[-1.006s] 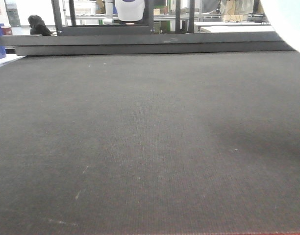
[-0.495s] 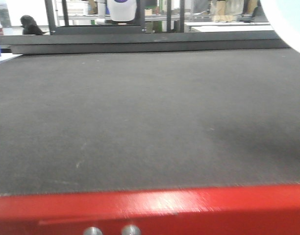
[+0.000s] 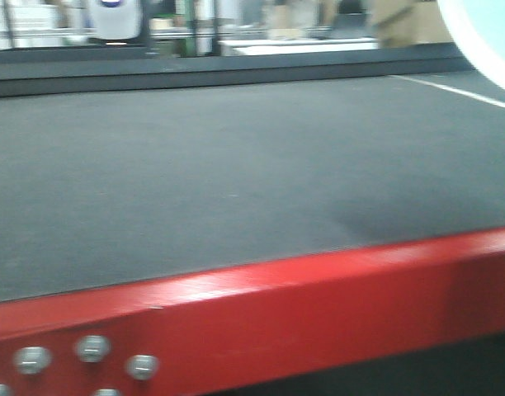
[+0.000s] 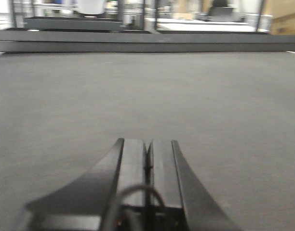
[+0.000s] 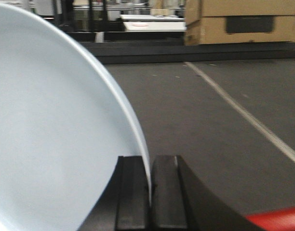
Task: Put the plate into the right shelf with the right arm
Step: 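Drive the base away from the table holding the plate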
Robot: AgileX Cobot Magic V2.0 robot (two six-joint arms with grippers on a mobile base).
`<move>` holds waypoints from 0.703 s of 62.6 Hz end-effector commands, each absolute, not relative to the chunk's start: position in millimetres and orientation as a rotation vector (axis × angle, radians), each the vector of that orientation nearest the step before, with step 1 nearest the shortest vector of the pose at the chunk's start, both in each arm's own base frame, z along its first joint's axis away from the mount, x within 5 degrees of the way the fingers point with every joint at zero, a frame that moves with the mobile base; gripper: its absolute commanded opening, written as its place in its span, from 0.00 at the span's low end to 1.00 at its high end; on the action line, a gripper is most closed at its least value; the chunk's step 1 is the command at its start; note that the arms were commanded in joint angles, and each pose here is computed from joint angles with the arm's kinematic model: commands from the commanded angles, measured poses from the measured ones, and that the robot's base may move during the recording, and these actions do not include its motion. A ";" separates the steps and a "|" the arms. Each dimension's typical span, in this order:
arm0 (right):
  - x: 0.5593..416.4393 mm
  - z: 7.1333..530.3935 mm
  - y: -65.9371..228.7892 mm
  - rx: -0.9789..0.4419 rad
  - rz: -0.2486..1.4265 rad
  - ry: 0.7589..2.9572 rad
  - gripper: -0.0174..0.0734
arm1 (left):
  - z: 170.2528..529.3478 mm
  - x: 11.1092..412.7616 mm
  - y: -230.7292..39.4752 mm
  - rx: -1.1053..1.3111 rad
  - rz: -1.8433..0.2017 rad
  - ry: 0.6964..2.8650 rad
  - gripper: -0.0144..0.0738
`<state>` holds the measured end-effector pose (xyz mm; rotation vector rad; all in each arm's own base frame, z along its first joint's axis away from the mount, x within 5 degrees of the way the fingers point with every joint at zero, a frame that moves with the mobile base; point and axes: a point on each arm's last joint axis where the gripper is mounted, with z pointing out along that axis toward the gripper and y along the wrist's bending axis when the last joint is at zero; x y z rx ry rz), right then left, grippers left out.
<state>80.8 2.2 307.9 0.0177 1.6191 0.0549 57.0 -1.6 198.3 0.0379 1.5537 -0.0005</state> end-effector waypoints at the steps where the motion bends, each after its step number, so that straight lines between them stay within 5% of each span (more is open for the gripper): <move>1: 79.9 325.3 0.8 0.030 0.045 1.505 0.26 | 203.5 56.2 -0.6 0.016 -0.005 1.465 0.02; 44: 79.9 325.3 0.8 0.030 0.045 1.505 0.26 | 203.5 56.2 -0.6 0.016 -0.005 1.465 0.02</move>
